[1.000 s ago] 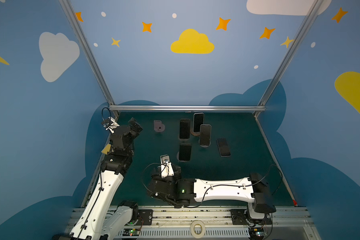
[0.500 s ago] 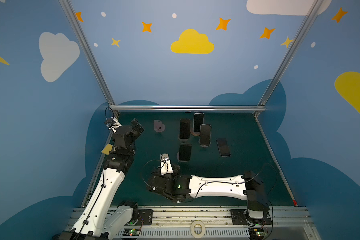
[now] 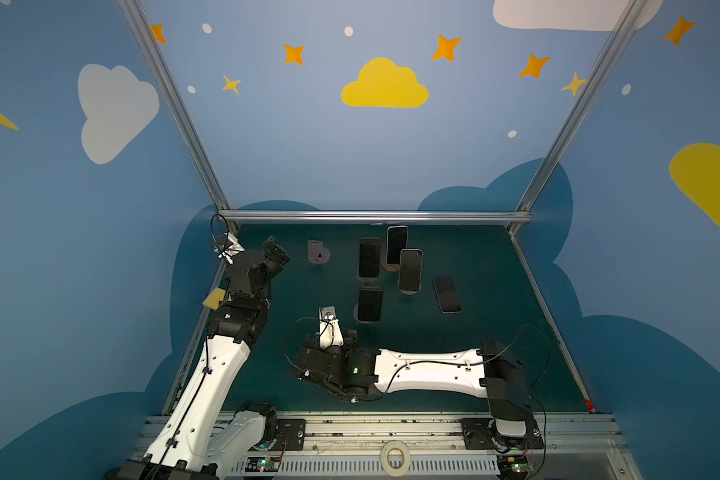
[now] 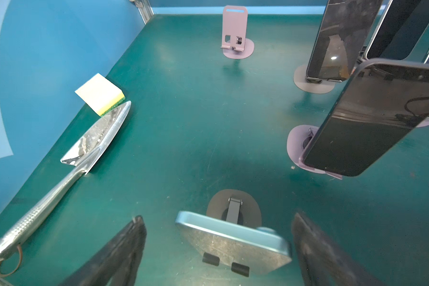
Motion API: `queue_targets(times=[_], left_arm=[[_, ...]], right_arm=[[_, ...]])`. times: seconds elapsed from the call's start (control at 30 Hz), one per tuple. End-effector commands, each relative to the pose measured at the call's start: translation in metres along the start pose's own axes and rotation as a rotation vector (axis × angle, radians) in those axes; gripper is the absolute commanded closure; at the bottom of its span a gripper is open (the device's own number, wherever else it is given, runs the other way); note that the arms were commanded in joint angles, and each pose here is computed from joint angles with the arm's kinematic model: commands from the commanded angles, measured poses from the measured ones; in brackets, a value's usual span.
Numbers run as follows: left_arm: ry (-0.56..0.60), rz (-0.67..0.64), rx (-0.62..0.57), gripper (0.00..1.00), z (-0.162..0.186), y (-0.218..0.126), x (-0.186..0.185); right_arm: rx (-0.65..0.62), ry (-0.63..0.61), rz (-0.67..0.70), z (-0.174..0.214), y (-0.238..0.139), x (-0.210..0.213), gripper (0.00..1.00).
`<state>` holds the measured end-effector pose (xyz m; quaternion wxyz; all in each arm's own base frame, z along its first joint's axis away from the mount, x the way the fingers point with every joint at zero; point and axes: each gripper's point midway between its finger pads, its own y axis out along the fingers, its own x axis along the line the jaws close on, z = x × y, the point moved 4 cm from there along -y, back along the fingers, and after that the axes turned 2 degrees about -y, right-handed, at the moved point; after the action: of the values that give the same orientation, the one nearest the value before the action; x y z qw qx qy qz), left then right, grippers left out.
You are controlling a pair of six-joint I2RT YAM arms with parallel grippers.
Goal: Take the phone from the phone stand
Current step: 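Lower the right gripper over the light-blue phone's top edge on its stand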
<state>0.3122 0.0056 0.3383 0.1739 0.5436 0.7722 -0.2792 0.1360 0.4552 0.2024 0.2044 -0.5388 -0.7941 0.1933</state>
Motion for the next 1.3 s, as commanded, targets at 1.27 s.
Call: queue_targets(times=[1.27], left_arm=[[0.012,0.022,0.024,0.00,0.006,0.006,-0.003]], right_arm=[[0.046,-0.005,0.026,0.017,0.030,0.002,0.24]])
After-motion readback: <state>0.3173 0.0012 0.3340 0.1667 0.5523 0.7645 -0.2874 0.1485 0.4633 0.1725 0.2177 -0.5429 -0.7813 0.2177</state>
